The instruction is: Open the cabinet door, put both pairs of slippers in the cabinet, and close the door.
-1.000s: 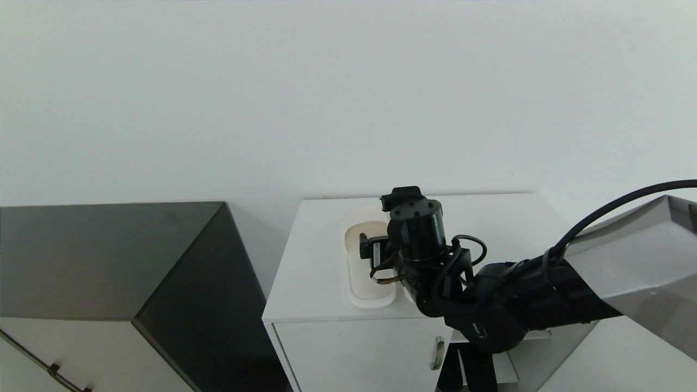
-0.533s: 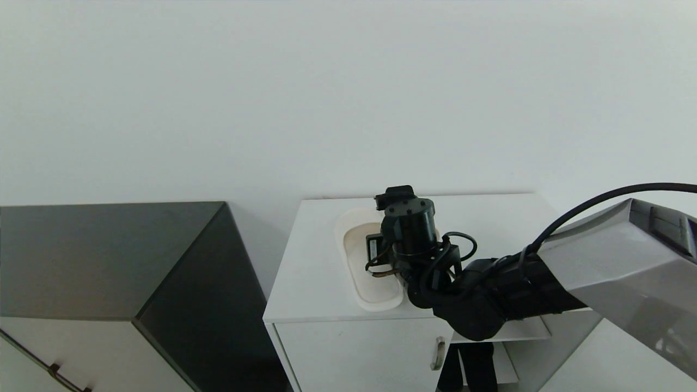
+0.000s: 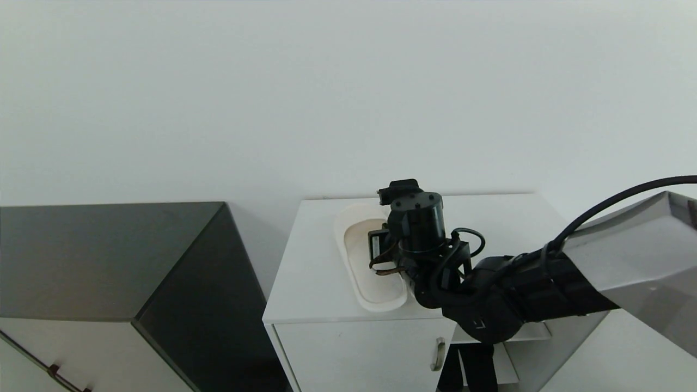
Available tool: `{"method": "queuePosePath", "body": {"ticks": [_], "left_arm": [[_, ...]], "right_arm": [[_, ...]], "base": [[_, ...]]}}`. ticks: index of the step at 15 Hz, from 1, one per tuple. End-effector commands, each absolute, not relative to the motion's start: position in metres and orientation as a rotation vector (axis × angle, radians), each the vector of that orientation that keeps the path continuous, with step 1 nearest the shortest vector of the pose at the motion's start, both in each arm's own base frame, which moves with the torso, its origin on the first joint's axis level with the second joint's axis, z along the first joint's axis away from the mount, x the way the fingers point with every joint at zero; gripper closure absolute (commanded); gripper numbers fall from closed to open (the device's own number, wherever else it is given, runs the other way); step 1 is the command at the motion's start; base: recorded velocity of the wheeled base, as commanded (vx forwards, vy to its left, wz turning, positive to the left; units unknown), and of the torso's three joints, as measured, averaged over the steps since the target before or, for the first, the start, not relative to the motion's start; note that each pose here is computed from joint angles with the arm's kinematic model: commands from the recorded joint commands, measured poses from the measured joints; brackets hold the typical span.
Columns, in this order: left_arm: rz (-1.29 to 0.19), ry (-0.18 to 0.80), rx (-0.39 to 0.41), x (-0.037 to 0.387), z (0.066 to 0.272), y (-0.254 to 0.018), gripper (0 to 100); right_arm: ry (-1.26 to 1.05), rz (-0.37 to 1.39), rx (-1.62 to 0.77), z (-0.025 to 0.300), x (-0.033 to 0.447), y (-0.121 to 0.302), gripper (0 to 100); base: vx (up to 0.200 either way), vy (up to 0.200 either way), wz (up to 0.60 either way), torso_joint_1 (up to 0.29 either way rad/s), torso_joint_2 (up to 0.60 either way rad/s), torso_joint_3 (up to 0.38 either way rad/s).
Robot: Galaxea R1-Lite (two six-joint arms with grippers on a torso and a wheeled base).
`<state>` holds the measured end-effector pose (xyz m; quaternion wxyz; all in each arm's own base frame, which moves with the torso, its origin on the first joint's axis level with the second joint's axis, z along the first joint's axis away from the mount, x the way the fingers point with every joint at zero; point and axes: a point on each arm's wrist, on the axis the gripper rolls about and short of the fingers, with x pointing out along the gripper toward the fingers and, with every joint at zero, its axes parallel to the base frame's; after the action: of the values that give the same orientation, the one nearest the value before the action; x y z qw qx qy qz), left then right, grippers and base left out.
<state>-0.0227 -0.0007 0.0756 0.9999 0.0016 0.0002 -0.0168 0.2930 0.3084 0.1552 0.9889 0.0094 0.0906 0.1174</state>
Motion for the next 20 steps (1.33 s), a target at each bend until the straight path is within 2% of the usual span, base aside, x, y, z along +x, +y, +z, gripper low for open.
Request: {"method": "queuePosePath", "body": {"ticks": [1,9,17,20], "left_arm": [[-0.034,0.0,0.003,-0.023,0.076,-0.001,100],[-0.034,0.0,0.005,-0.023,0.076,-0.001,100],[-0.034,0.0,0.003,-0.023,0.076,-0.001,100],[-0.034,0.0,0.003,-0.023,0.076,-0.001,100]], "right_arm": [[0.165,0.272,0.032,0.178,0.265,0.296,100],[0.213,0.372,-0.01,0.184,0.185,0.243,100],[0.209,0.376,-0.01,0.186,0.181,0.239,100],[0.206,0.373,-0.009,0.187,0.181,0.239,100]], "base": [[0.0,0.0,0.0,0.0,0.0,0.0],[0.0,0.0,0.0,0.0,0.0,0.0],[0.0,0.0,0.0,0.0,0.0,0.0],[-0.2,0.0,0.0,0.006,0.01,0.004]]}}
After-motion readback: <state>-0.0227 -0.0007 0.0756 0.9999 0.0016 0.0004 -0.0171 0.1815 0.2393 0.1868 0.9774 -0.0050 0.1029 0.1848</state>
